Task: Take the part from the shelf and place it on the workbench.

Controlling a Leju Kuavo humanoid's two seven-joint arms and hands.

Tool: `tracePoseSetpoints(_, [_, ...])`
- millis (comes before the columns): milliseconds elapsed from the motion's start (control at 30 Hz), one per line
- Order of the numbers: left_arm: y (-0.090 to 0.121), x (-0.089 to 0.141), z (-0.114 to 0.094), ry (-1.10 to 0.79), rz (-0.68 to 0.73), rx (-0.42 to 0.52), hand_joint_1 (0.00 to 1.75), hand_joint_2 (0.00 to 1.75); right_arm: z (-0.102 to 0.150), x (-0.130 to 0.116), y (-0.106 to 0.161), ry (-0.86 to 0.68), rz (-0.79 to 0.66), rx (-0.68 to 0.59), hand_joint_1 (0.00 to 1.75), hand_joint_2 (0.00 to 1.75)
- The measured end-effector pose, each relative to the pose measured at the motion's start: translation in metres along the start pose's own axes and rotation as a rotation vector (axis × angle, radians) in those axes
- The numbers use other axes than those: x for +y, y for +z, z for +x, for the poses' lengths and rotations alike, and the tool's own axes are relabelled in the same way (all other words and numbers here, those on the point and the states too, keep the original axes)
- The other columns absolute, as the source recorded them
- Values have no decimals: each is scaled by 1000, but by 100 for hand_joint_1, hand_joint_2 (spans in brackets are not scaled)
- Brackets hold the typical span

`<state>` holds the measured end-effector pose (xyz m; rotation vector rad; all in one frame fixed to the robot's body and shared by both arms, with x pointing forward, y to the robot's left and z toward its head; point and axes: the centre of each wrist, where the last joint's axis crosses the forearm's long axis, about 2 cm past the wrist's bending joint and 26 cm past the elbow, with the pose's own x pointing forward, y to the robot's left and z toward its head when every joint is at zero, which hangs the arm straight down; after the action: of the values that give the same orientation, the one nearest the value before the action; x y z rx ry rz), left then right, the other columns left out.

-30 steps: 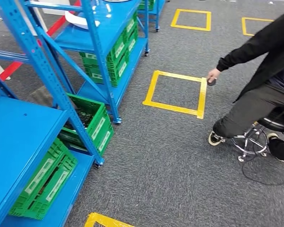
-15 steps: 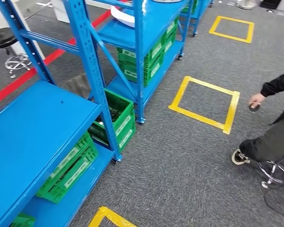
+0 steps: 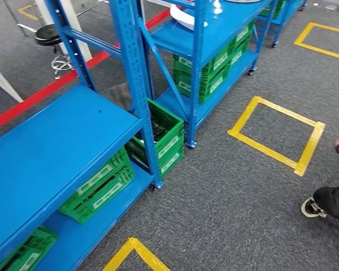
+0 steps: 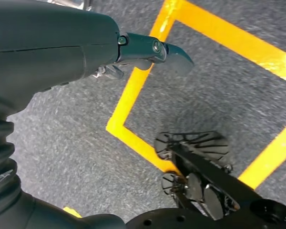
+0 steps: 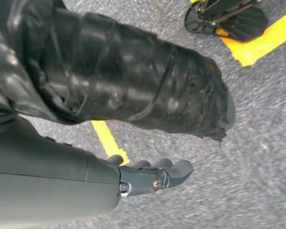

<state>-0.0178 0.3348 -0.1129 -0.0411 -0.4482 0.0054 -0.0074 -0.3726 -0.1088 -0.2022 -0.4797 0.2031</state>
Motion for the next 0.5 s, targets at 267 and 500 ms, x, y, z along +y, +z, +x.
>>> tracePoseSetpoints(267, [0, 2, 0, -16, -2, 1, 0, 175, 11, 3, -5, 6, 24, 7, 0, 44])
tracePoseSetpoints(500, [-1, 0, 2, -24, -15, -3, 0, 175, 11, 7, -5, 12, 50, 26, 0, 175])
